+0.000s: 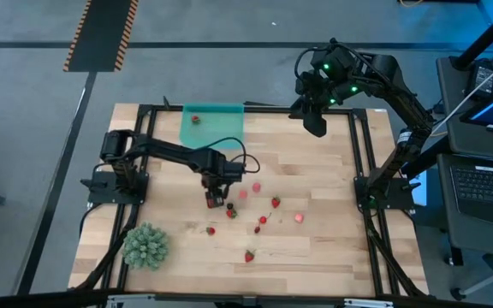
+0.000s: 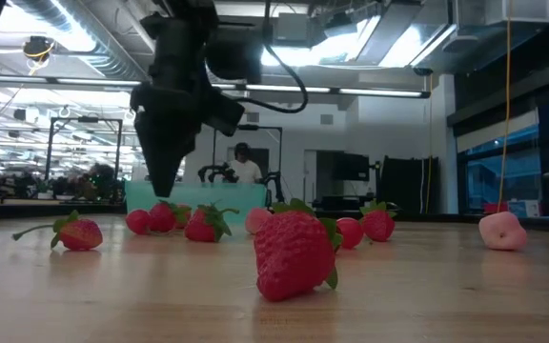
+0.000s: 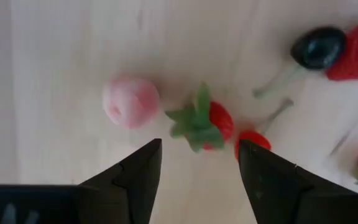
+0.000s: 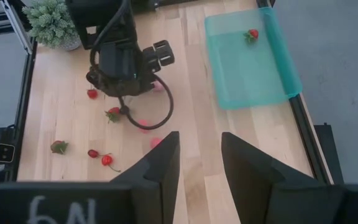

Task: Pick and placing Produce into tupperware
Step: Put the red strawberry into the blue bin

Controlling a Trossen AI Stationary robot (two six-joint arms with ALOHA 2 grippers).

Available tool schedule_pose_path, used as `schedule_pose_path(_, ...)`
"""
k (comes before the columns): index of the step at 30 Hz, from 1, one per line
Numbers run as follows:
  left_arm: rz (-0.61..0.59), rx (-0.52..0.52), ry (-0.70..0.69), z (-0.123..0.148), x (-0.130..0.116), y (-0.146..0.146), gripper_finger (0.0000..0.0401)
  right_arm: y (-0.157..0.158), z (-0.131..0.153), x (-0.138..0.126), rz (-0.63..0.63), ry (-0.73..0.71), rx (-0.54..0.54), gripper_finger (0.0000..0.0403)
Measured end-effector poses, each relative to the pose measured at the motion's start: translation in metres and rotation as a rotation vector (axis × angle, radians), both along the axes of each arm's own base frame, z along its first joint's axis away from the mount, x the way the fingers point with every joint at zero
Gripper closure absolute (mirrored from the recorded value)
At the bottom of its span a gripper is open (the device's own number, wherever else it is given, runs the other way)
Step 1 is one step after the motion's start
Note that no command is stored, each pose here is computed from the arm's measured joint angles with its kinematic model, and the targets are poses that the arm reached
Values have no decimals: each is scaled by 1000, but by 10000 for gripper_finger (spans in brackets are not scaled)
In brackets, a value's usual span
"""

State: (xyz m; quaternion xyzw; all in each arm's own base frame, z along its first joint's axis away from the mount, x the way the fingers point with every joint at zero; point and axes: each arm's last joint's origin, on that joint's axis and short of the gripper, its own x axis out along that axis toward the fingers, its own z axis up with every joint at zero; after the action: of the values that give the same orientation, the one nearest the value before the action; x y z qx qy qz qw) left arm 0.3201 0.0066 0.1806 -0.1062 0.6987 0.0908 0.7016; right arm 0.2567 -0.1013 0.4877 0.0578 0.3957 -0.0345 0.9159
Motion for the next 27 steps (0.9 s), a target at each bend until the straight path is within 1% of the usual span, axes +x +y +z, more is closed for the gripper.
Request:
schedule_pose_path(6,34,19,-7,0,1,-7,197,0,0,0,0,0,0,282)
schedule_pose_path(10,109,34,-20,-2,3,-6,197,0,0,1,0,-3,-1,282)
schedule_pose_path(12,158,35,-11,-6,1,-4,197,0,0,1,-1,-6,-1,282)
schedule_pose_path(15,191,32,3,-13,-3,-4,197,0,0,1,-2,-6,-1,282)
schedule_pose_path(21,200,24,-58,-19,0,-4,197,0,0,1,-1,-6,-2,282)
schedule_pose_path(27,200,31,-50,-21,-1,-3,197,0,0,1,-1,-6,-3,282)
